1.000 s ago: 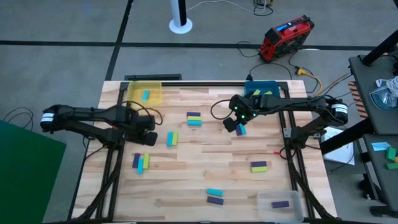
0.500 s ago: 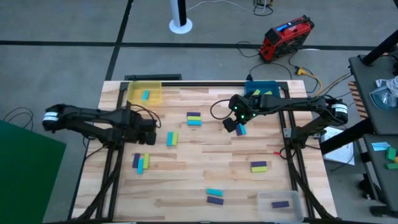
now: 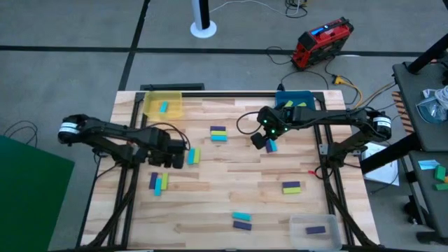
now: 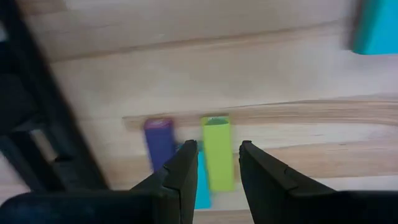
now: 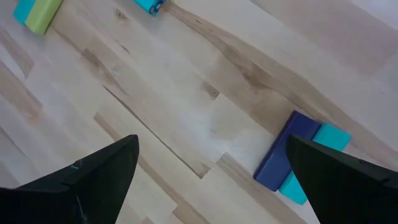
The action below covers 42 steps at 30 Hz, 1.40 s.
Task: Sort blocks
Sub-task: Put the green block into the blue bin
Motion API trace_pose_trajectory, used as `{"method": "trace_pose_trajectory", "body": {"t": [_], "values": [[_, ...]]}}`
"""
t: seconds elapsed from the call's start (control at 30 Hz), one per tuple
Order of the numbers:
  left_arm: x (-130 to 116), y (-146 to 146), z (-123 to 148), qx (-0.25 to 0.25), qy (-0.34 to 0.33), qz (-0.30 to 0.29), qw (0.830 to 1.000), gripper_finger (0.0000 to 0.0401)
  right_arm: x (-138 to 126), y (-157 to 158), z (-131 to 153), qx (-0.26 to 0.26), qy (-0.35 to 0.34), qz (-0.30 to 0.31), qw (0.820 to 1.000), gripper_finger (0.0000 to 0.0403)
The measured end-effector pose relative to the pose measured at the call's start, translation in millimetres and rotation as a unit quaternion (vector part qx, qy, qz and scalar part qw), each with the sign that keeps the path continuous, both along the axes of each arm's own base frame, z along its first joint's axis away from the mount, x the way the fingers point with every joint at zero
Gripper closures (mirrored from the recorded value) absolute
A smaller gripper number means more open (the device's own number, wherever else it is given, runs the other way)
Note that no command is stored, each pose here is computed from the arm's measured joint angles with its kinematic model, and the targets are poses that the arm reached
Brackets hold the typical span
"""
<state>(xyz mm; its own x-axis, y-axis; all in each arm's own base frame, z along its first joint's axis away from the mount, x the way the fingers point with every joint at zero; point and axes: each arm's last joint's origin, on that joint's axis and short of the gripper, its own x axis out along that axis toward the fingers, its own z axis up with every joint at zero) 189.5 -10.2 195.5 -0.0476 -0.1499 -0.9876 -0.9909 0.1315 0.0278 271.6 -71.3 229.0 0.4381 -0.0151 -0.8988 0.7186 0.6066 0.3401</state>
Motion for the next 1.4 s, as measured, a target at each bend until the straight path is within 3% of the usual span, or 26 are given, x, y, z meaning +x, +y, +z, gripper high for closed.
{"method": "trace_pose_trajectory", "body": {"t": [0.3,0.47,0.7,0.9,1.13,1.4], "values": [[-4,-11,-20,-0.018,0.015,0.011,1.000,0.0301,0,0,0,-0.002,0.000,0.005,1.000,0.0005],[-10,-18,-28,-0.016,0.029,0.015,0.999,0.0278,0,0,0,-0.005,0.000,0.012,1.000,0.0005],[-3,-26,-32,-0.023,0.001,0.005,1.000,0.0246,0,0,0,-0.008,0.001,0.017,1.000,0.0005],[-6,-26,-43,-0.019,0.021,0.004,1.000,0.0243,0,0,0,-0.008,0.001,0.017,1.000,0.0005],[-2,-27,-52,-0.025,-0.018,-0.006,0.999,0.0243,0,0,0,-0.006,0.001,0.016,1.000,0.0005],[-1,-26,-59,-0.020,-0.006,-0.022,1.000,0.0243,0,0,0,-0.006,0.001,0.015,1.000,0.0005]]}}
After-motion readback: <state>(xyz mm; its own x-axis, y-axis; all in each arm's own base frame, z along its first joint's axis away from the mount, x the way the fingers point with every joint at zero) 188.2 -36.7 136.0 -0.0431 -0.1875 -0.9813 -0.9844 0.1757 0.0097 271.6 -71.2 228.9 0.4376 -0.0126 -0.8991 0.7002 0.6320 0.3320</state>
